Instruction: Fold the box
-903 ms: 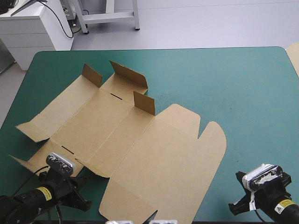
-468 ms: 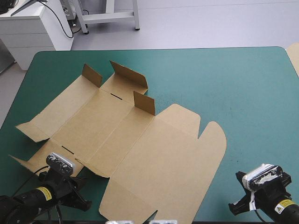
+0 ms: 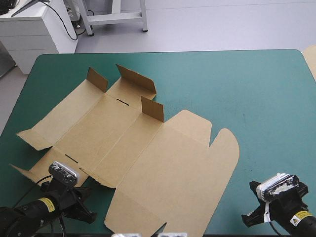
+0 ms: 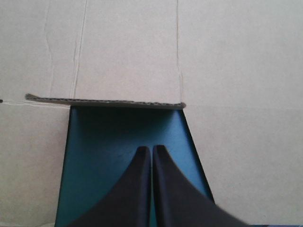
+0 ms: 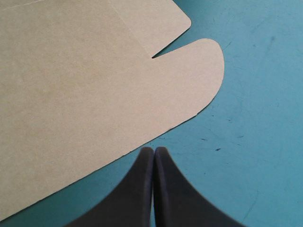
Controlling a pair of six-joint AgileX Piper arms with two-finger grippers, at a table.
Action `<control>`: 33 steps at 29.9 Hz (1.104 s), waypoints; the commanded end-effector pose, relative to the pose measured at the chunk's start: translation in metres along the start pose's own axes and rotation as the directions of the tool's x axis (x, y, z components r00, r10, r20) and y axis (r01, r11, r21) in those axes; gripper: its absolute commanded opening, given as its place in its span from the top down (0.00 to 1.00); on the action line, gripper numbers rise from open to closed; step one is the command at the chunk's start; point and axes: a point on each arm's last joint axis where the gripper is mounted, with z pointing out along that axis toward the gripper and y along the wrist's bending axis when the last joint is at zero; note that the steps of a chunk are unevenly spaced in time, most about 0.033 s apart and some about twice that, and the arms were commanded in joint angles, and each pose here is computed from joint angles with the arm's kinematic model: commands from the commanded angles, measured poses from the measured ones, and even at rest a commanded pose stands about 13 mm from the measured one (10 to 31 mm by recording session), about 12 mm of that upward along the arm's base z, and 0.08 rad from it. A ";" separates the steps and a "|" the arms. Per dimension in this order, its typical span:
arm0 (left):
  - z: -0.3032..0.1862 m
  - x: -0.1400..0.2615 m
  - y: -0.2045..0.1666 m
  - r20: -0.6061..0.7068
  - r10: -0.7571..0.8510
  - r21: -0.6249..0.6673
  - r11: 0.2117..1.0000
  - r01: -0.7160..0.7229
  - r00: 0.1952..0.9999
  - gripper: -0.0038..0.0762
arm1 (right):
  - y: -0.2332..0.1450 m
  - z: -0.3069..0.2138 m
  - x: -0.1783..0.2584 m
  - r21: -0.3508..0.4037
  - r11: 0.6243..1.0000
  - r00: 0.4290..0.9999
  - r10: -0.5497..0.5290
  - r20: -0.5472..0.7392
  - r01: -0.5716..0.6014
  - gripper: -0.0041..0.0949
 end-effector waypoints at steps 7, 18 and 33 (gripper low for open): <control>-0.006 -0.014 -0.001 0.094 -0.006 0.004 1.000 0.006 0.996 0.96 | -0.012 0.002 -0.039 0.035 0.999 0.997 0.005 0.080 -0.008 0.98; -0.006 -0.013 -0.001 0.088 -0.001 -0.001 1.000 0.002 0.996 0.96 | -0.042 0.038 -0.124 -0.014 1.000 0.999 -0.013 0.041 0.013 0.98; -0.006 -0.013 0.000 0.088 0.000 -0.002 1.000 0.001 0.996 0.96 | -0.080 0.129 -0.218 -0.190 0.982 0.998 -0.029 -0.054 0.018 0.98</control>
